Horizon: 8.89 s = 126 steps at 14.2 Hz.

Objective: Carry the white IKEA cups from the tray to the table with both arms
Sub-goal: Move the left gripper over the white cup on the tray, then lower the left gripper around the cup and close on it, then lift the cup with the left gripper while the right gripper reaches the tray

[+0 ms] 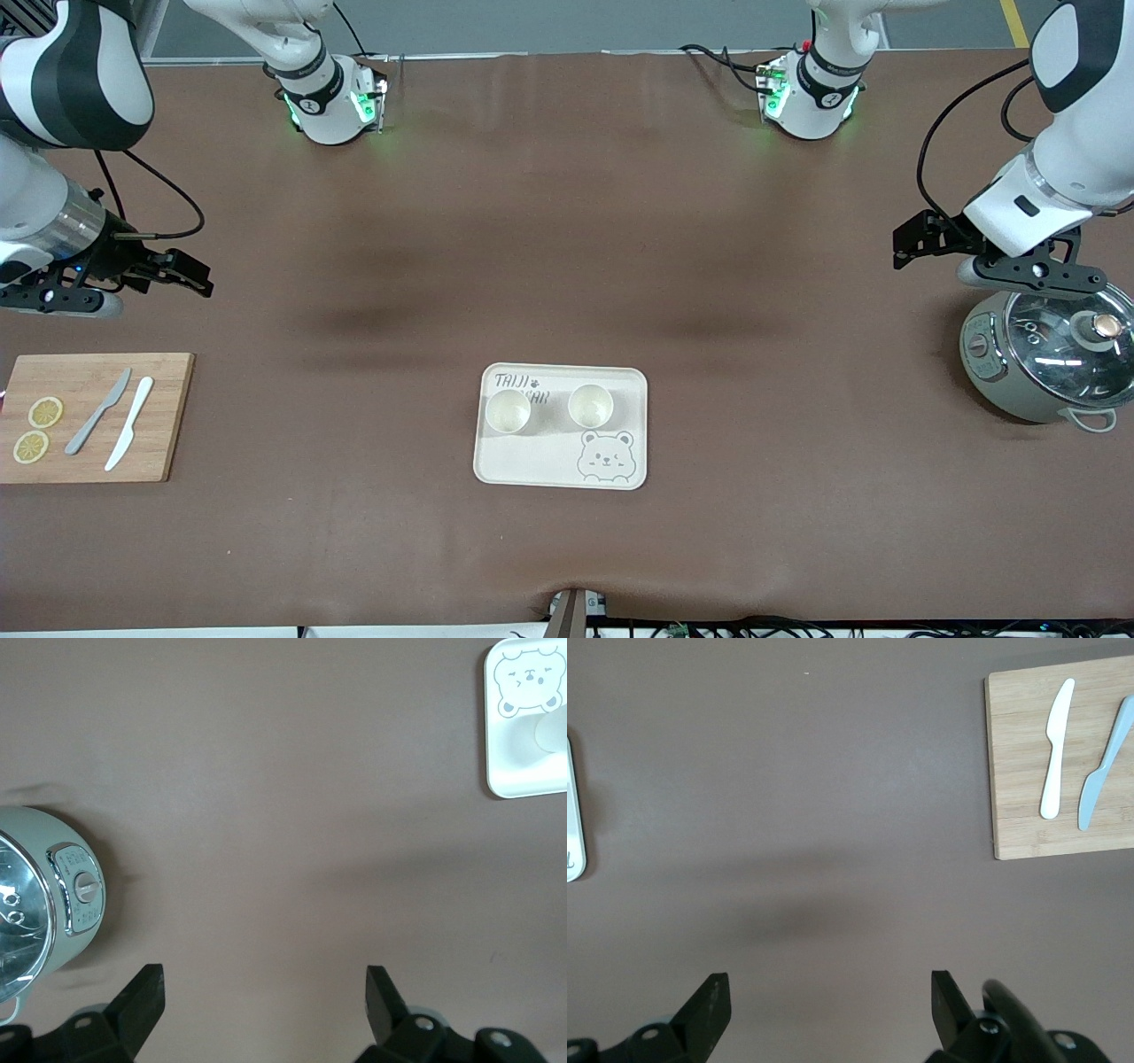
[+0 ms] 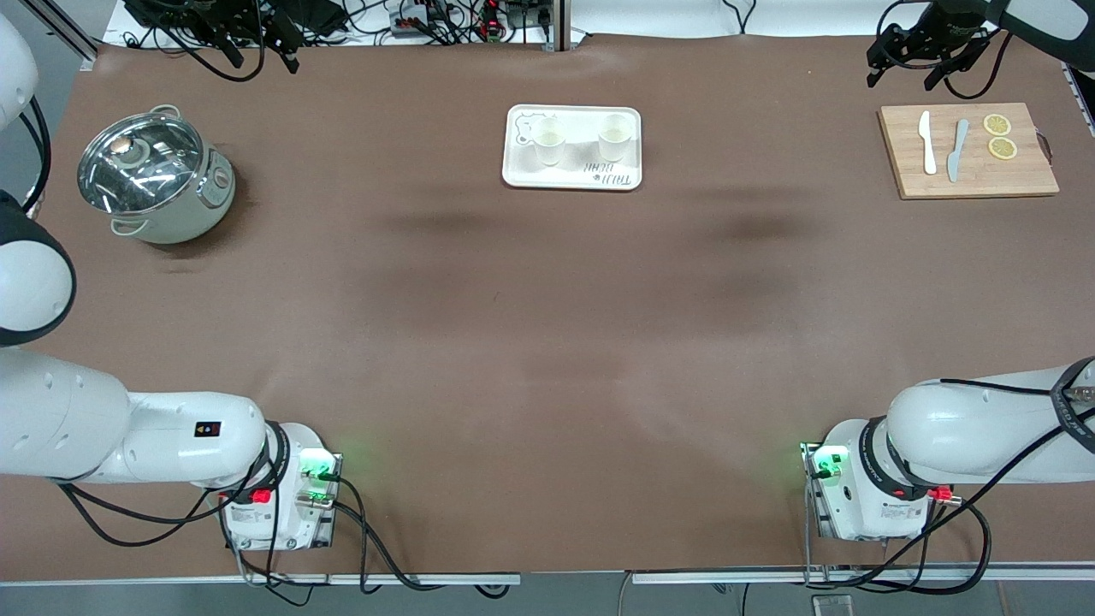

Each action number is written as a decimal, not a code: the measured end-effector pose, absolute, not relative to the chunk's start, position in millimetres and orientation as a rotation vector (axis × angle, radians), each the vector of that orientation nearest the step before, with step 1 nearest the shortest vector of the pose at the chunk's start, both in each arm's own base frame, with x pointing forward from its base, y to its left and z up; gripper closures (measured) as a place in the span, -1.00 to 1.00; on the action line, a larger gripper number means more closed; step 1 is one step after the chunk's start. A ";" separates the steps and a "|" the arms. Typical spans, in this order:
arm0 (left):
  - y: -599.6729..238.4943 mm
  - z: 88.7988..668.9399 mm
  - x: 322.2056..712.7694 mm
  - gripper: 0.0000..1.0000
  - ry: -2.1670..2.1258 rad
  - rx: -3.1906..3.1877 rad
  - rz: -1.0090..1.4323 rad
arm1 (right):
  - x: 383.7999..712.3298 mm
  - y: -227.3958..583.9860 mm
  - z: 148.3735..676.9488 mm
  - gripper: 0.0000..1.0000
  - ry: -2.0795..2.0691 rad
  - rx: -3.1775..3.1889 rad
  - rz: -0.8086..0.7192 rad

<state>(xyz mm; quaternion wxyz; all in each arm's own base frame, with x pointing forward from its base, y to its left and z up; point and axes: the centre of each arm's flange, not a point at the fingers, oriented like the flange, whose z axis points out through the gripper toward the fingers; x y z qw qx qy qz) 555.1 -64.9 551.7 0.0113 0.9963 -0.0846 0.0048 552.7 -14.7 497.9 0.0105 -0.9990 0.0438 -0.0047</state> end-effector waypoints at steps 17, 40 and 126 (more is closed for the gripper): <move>-179.7 503.3 586.5 -1.00 -0.135 3.170 -0.023 | 552.6 -11.7 497.1 -1.00 0.128 -3.118 -0.012; -402.0 340.2 641.8 -1.00 0.049 3.102 0.186 | 552.2 -11.6 496.3 -1.00 0.128 -3.118 -0.007; -434.9 289.4 642.8 0.93 -0.011 3.158 0.080 | 552.3 -11.7 496.3 -1.00 0.128 -3.118 -0.009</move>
